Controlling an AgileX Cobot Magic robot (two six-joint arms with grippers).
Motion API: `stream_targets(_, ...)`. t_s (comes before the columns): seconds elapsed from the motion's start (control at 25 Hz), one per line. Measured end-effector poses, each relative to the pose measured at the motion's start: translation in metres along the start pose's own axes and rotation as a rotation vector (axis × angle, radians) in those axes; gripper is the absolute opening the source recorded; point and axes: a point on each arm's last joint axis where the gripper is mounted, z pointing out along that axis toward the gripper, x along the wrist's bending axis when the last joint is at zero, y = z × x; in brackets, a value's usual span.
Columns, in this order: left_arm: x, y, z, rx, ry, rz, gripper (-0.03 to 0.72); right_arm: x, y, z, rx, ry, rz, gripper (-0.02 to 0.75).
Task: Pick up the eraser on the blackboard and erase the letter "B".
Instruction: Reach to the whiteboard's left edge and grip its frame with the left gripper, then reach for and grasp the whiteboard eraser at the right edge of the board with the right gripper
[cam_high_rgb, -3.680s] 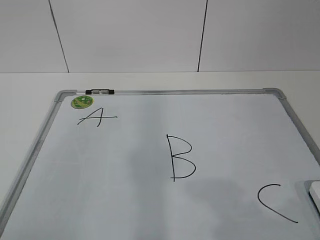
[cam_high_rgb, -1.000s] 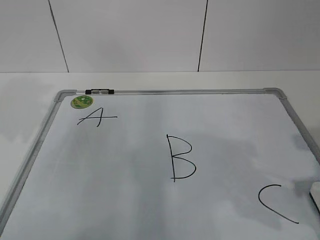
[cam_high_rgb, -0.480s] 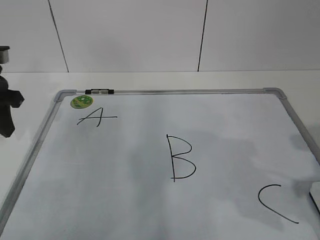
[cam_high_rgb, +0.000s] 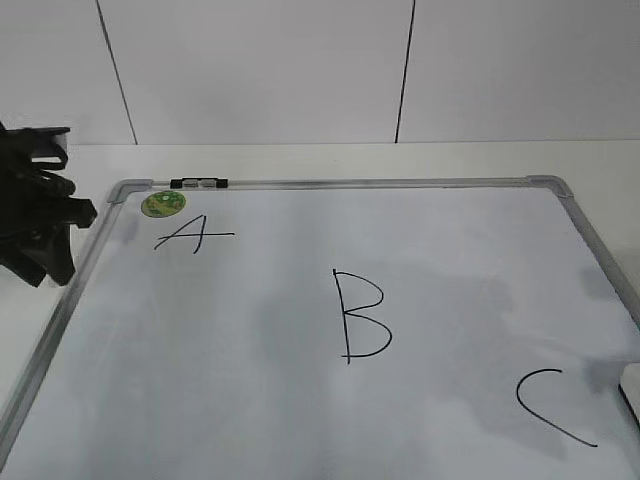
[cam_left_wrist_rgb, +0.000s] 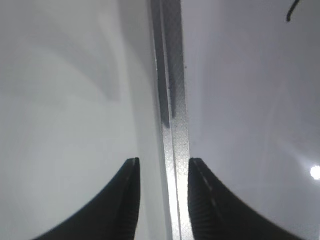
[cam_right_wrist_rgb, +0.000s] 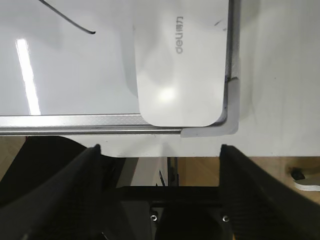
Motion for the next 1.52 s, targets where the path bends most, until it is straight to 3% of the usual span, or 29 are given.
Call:
stream_targets(0.88,0.002,0.012,0.033,0.057,-0.010,-0.018,0.233,0.000,0.003,0.000,-0.029,0.000,-0.002,0.583)
stream_targets(1.2,0.001,0.012,0.033,0.059,-0.021,-0.025,0.052,0.000,0.003,0.000,-0.029,0.000,-0.002,0.582)
stream_targets(1.52,0.001,0.012,0.033,0.059,-0.021,-0.039,0.025,0.000,0.004,0.000,-0.048,0.005,0.014,0.584)
